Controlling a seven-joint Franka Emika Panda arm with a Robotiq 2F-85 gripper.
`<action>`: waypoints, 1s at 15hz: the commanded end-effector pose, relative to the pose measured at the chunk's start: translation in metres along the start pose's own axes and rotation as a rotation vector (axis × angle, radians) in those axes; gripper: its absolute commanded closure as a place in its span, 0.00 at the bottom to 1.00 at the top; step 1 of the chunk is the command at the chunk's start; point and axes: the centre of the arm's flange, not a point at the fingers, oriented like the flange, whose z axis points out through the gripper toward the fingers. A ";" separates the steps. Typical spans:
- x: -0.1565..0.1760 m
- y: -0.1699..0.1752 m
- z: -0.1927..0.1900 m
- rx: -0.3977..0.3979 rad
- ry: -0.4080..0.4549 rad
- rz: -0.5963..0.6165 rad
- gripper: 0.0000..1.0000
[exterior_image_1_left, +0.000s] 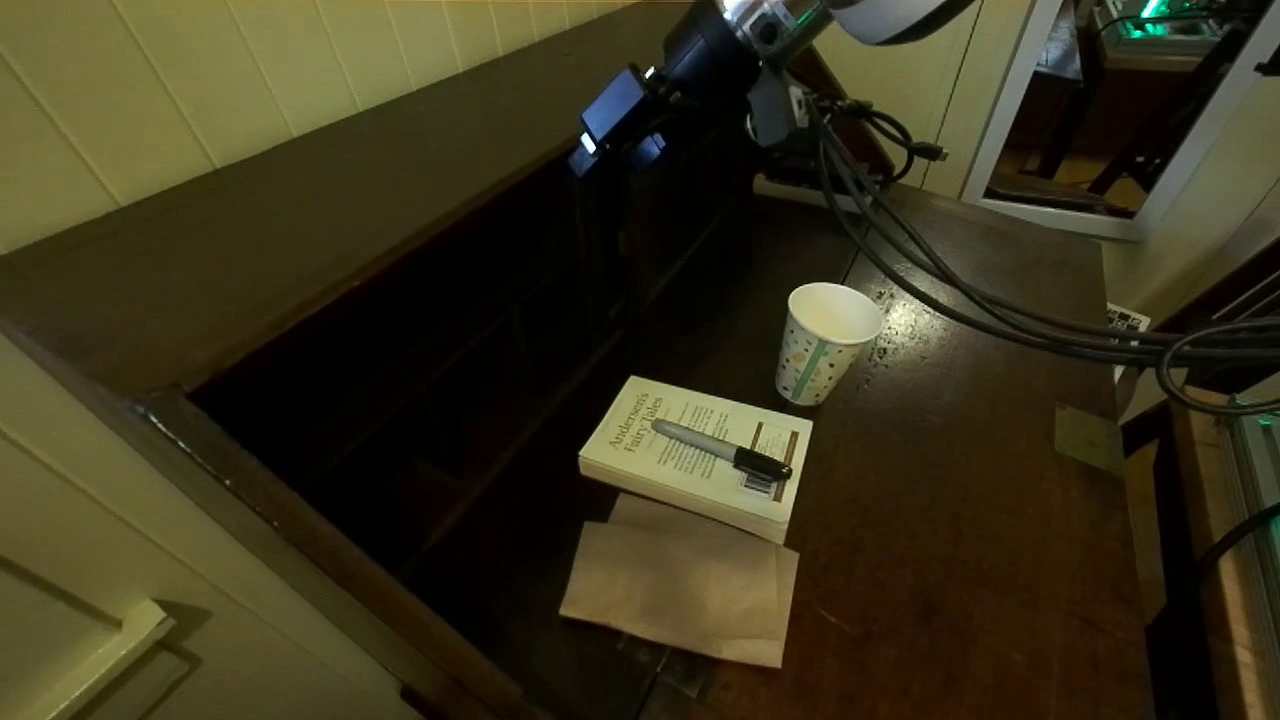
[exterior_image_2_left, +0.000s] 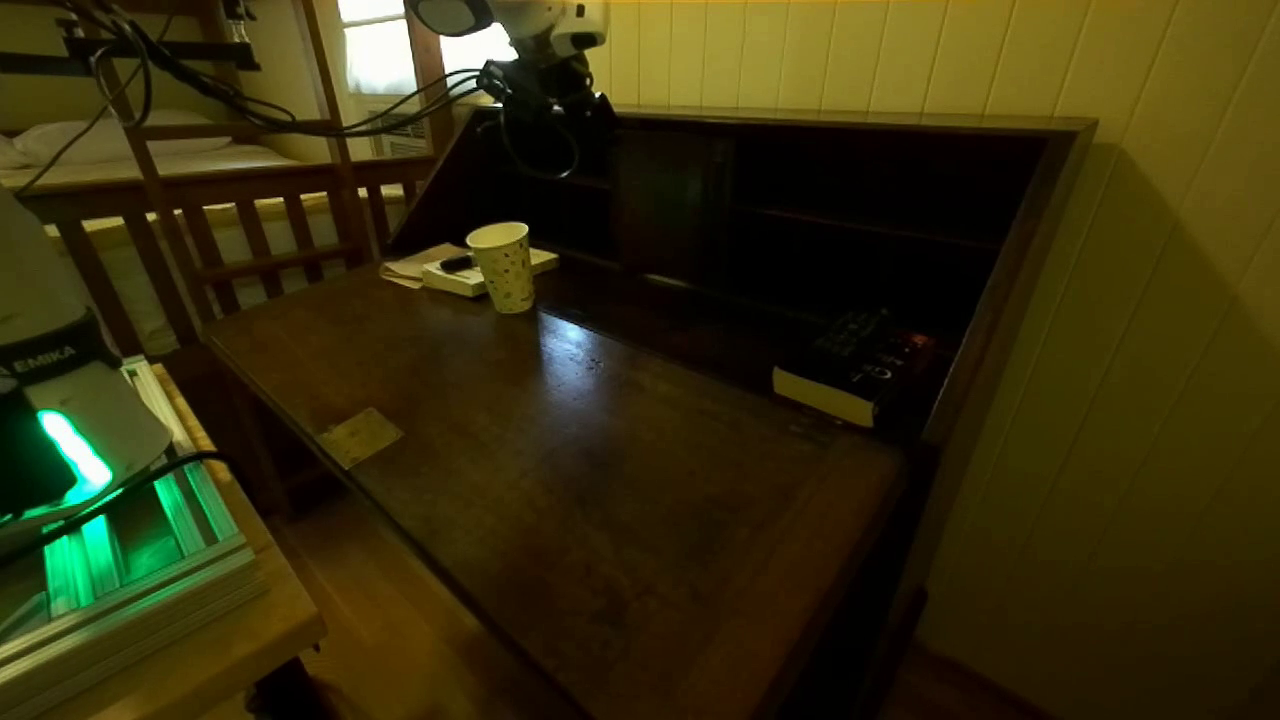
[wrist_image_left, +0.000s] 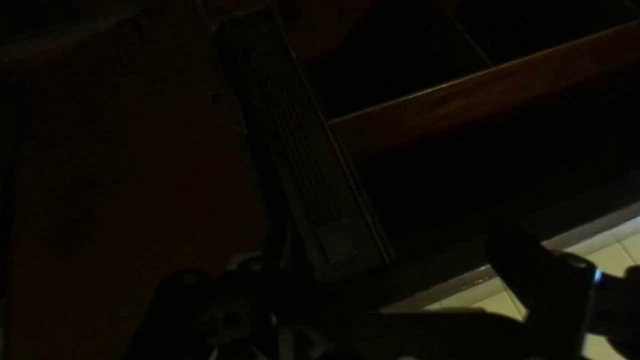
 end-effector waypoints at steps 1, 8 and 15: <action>-0.011 0.010 0.004 0.035 0.005 0.003 0.00; -0.007 -0.015 -0.033 0.058 -0.057 0.129 0.00; -0.020 -0.028 -0.076 -0.088 -0.136 0.180 0.00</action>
